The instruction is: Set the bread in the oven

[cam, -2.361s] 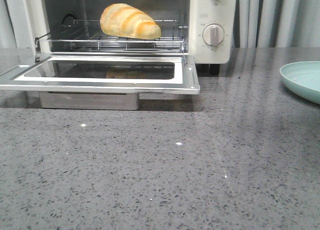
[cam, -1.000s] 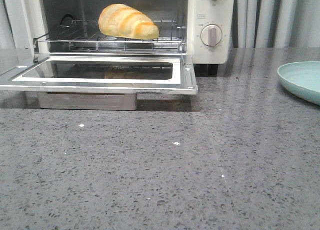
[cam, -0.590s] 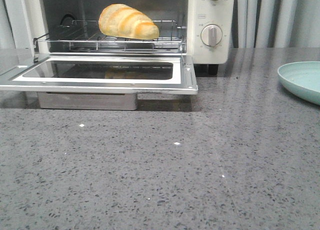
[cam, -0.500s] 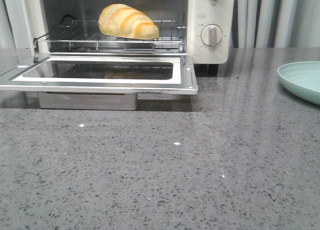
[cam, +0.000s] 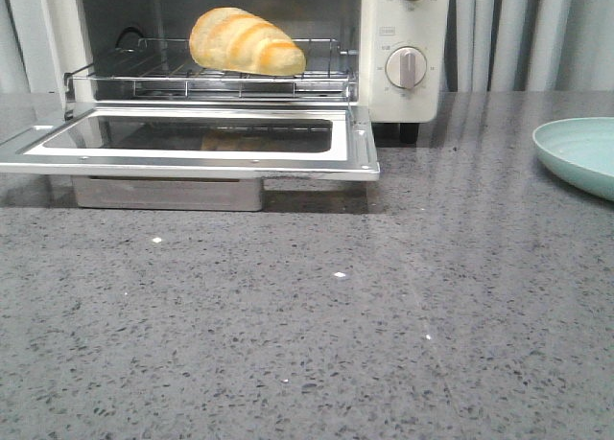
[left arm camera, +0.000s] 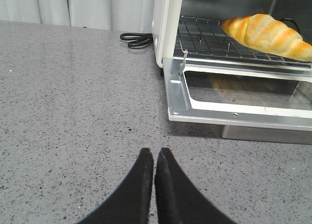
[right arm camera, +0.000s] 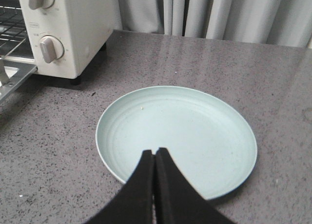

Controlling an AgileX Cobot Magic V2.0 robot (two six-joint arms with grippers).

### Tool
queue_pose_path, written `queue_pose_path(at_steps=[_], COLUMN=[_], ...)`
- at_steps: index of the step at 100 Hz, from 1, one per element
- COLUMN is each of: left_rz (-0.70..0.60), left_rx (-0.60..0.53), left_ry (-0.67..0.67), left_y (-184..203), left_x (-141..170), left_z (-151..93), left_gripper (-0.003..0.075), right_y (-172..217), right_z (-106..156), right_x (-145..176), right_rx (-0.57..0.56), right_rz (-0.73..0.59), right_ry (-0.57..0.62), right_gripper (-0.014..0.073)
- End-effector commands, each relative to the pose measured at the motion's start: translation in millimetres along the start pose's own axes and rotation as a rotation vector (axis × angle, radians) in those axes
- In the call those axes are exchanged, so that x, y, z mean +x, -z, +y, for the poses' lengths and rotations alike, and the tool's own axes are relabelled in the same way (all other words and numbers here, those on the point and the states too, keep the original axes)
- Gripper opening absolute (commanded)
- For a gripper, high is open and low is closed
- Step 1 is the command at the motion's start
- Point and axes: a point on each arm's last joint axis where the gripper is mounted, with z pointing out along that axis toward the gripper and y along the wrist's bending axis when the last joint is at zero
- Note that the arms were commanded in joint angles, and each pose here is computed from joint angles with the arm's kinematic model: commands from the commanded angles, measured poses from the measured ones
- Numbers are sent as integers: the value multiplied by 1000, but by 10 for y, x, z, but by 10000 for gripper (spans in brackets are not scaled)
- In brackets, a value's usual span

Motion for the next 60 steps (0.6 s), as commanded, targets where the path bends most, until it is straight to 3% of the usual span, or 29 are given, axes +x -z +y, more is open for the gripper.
queue_pose_path(at_steps=[1, 60], left_rz=[-83, -83], left_rx=[-5, -5], left_ry=[19, 19], left_y=[13, 13], left_x=[-142, -142], left_z=[-6, -6], left_gripper=[-21, -21], right_y=[20, 1], right_z=[3, 26], right_x=[-62, 310], right_rx=[2, 13], right_rz=[-111, -194], right_ry=[-12, 23], right_gripper=[-75, -75])
